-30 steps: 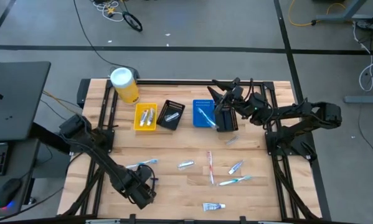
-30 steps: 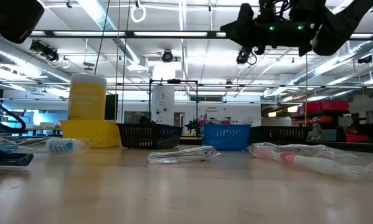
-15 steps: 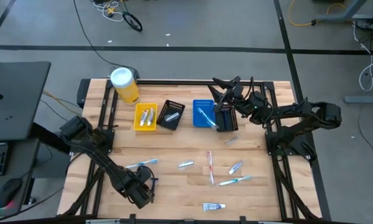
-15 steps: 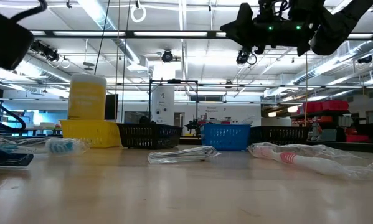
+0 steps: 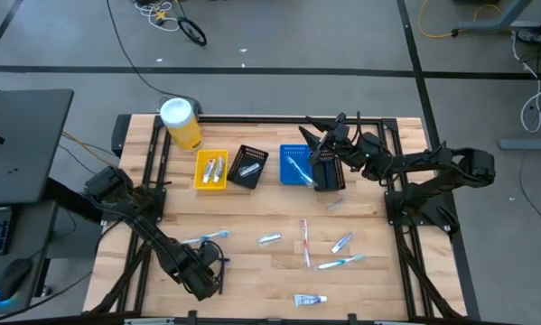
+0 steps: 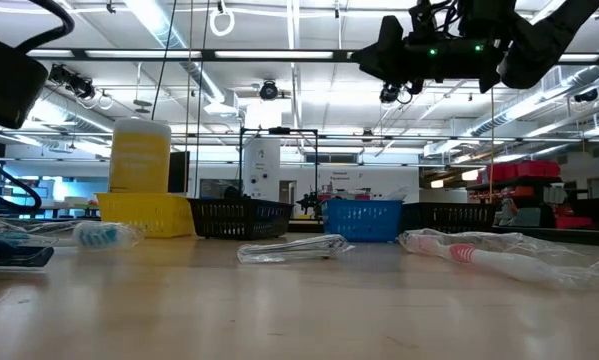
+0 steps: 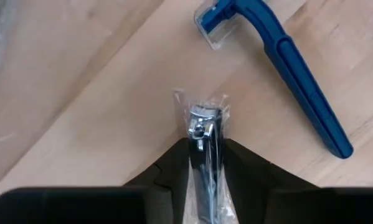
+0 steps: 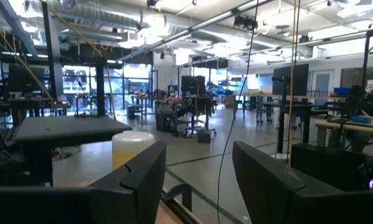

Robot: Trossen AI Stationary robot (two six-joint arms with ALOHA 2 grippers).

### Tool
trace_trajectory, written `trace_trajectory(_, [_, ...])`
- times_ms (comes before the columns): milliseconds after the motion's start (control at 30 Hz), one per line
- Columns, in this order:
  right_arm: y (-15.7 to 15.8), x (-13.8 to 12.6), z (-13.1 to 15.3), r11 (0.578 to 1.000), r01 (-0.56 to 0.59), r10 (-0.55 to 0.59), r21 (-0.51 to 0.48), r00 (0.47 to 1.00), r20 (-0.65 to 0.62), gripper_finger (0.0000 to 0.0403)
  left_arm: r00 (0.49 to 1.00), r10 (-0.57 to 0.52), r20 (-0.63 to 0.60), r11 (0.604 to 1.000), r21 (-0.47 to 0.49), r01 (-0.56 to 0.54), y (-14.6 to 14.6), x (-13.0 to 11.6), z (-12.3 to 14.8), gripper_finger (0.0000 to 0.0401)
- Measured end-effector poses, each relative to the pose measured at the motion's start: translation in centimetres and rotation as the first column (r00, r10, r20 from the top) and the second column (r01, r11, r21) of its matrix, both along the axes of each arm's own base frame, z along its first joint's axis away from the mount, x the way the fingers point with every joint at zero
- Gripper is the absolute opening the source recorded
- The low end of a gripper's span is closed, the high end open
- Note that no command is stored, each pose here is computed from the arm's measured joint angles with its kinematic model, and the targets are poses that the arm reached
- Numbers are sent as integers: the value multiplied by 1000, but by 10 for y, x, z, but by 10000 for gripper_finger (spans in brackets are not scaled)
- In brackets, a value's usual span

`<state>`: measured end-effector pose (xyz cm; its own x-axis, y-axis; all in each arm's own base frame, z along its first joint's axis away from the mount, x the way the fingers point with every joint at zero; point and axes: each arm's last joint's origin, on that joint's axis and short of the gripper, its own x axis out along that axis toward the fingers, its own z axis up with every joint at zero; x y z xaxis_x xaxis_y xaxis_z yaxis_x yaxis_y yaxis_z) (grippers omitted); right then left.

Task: Pick & Place Travel size toiletries
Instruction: Put the silver nail cutter into the right black bin

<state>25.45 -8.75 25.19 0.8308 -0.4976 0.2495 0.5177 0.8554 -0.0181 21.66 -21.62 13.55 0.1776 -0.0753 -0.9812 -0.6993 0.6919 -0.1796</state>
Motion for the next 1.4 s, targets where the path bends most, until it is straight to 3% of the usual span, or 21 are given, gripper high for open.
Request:
trace_trajectory(167, [0, 0, -1, 1000, -3, 3, 9, 1000, -3, 195, 999, 12, 33, 999, 37, -13, 7, 4, 4, 75])
trace_trajectory(267, [0, 0, -1, 1000, -5, 5, 17, 1000, 2, 195, 997, -33, 65, 990, 141, 24, 17, 7, 13, 77])
trace_trajectory(400, [0, 0, -1, 1000, -5, 5, 17, 1000, 2, 195, 995, -61, 85, 967, 253, 38, 37, 10, 47, 85])
trace_trajectory(600, [0, 0, 0, 1000, -5, 5, 14, 1000, 9, 195, 984, -85, 156, 894, 448, 7, 99, 27, 87, 81])
trace_trajectory(900, [0, 0, -2, 1000, -5, 5, 20, 1000, -9, 195, 964, -217, 152, 764, 642, 70, 213, 81, 97, 83])
trace_trajectory(967, [0, 1, -3, 1000, -5, 5, 25, 1000, -25, 195, 960, -203, 193, 763, 646, 31, 239, 86, 101, 83])
trace_trajectory(1167, [0, 2, -8, 999, -2, 5, 35, 997, -79, 195, 966, -149, 210, 825, 566, 4, 301, 80, 97, 84])
trace_trajectory(1400, [0, 3, -19, 997, -47, 58, 66, 981, -185, 195, 959, -201, 200, 853, 517, 71, 315, 87, 66, 84])
